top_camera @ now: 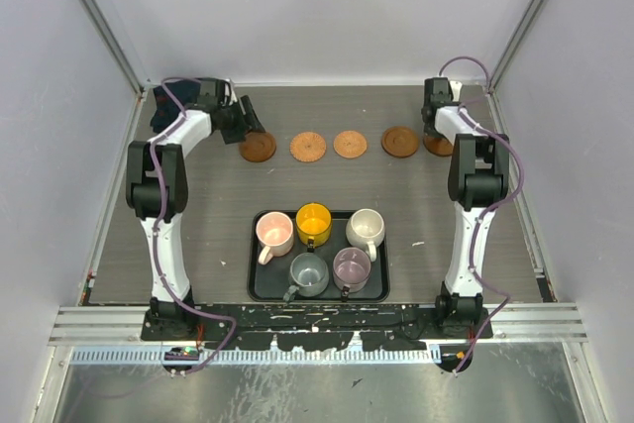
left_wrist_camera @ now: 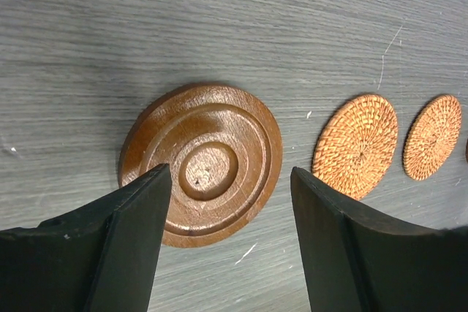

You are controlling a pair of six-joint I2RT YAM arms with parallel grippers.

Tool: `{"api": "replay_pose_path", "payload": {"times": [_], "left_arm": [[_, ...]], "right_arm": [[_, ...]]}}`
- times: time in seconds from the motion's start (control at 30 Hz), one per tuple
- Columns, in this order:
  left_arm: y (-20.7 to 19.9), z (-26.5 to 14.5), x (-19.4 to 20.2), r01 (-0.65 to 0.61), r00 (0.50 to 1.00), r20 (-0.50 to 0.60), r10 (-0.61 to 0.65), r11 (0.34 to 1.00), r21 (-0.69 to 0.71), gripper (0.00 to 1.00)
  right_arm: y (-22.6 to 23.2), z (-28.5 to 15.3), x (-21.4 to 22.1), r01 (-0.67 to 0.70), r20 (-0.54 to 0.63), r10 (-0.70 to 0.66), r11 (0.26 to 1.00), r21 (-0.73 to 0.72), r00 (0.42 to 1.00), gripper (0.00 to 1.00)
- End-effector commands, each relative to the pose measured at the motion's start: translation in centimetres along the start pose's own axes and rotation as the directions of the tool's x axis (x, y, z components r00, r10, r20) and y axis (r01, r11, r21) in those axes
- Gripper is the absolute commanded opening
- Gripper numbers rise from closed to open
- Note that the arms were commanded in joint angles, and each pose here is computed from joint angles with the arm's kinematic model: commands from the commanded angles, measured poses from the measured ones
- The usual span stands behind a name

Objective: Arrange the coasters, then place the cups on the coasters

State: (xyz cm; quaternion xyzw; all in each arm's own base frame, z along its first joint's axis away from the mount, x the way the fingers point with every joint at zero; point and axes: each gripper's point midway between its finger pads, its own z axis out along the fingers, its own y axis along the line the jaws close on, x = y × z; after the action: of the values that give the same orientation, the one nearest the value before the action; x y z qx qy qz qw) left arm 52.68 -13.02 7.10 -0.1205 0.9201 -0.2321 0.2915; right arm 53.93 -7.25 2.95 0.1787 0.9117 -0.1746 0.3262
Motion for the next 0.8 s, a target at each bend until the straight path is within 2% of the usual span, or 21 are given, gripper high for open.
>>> {"api": "replay_pose_path", "payload": {"times": [0.0,0.23,0.43,0.77], "left_arm": [[-0.1,0.1,-1.0,-0.008,1.0,0.005,0.008,1.0,0.008,0.68],[-0.5,1.2,0.9,0.031,0.998,-0.065,-0.027,0.997,0.071,0.66],[-0.7,1.3,2.6,0.063,0.994,-0.1,-0.051,0.992,0.113,0.63],[1.2,1.5,3.1,0.088,0.991,-0.1,-0.085,0.996,0.024,0.64]], "right_arm": [[5.5,-0.8,3.6,0.127,-0.038,-0.133,0.983,-0.131,0.99,0.11],[6.5,-2.0,5.6,0.185,-0.054,-0.19,0.979,-0.087,0.98,0.1],[6.0,-3.3,7.1,0.173,-0.084,-0.181,0.981,-0.091,0.98,0.1],[7.4,-5.3,8.3,0.196,-0.09,-0.208,0.972,-0.134,0.974,0.1]]}}
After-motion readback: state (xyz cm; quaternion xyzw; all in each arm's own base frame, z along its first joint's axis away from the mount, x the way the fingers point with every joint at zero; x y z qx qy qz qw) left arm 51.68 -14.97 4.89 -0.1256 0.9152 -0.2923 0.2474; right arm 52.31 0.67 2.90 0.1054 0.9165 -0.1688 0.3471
